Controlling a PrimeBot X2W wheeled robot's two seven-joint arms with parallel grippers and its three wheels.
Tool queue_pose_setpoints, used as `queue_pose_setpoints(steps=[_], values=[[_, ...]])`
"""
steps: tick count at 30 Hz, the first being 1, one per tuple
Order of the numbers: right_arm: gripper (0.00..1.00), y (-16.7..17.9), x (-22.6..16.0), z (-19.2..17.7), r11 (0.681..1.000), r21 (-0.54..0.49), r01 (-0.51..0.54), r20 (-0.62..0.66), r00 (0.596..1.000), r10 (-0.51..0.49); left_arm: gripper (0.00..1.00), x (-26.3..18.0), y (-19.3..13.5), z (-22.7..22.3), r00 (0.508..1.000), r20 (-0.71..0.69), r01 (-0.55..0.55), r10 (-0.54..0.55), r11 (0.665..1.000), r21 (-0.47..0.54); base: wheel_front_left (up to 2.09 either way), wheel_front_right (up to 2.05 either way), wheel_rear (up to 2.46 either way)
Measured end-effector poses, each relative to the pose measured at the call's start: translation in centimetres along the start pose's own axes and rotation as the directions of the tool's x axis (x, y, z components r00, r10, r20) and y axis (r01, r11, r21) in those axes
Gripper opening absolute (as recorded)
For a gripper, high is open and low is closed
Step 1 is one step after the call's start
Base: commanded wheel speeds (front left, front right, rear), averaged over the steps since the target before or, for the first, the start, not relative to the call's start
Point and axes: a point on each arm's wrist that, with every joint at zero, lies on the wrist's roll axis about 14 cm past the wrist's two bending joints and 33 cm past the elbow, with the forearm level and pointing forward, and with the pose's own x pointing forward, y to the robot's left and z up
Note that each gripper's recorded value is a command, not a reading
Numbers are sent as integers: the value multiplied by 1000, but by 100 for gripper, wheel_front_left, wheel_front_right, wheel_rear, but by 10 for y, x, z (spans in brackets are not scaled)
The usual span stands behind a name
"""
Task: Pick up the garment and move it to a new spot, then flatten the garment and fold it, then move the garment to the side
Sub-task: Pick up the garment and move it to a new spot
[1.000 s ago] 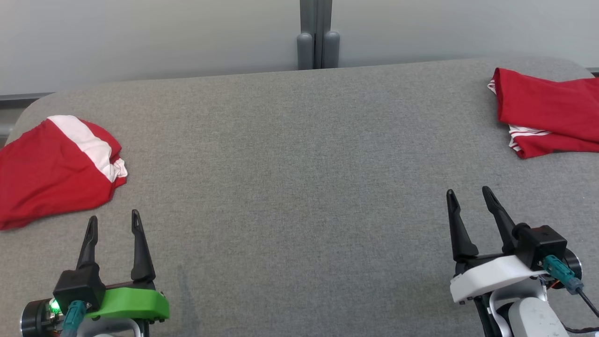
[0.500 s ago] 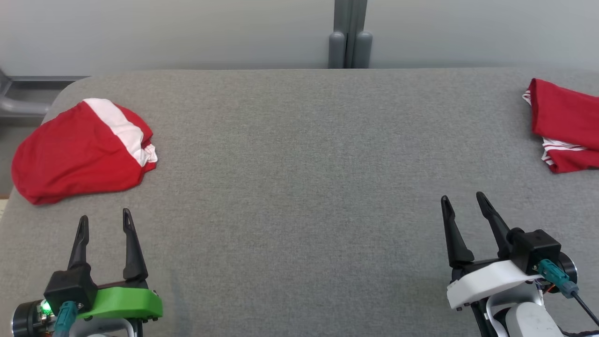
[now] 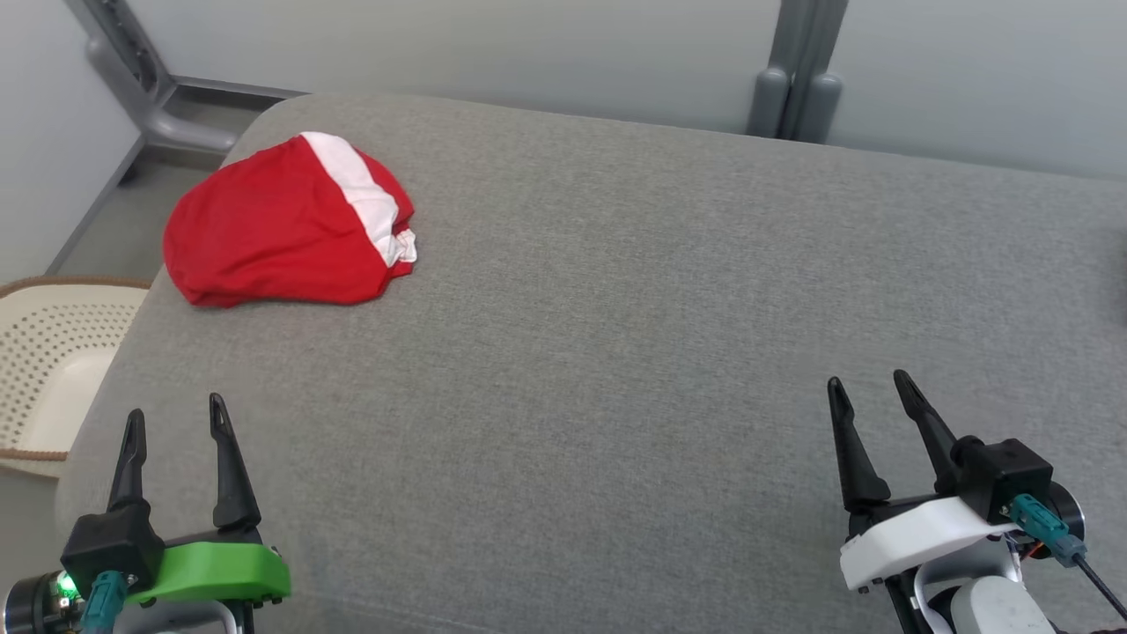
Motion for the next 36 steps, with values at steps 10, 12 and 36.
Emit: queue_pose_setpoints(steps=[10, 12, 36], values=[[100, 43, 21, -12, 991, 23, -132, -26, 991, 133, 100, -27, 51, 4, 989, 0, -146, 146, 989, 32, 0, 0, 0], [100, 47, 24, -13, 989, 25, -148, -25, 989, 149, 100, -33, 59, 4, 986, -3, -167, 167, 985, 40, 0, 0, 0], [100, 1, 43, 7, 995, -39, -89, 55, 994, 91, 100, 61, 38, 44, 990, 119, -80, 73, 995, 58, 0, 0, 0]])
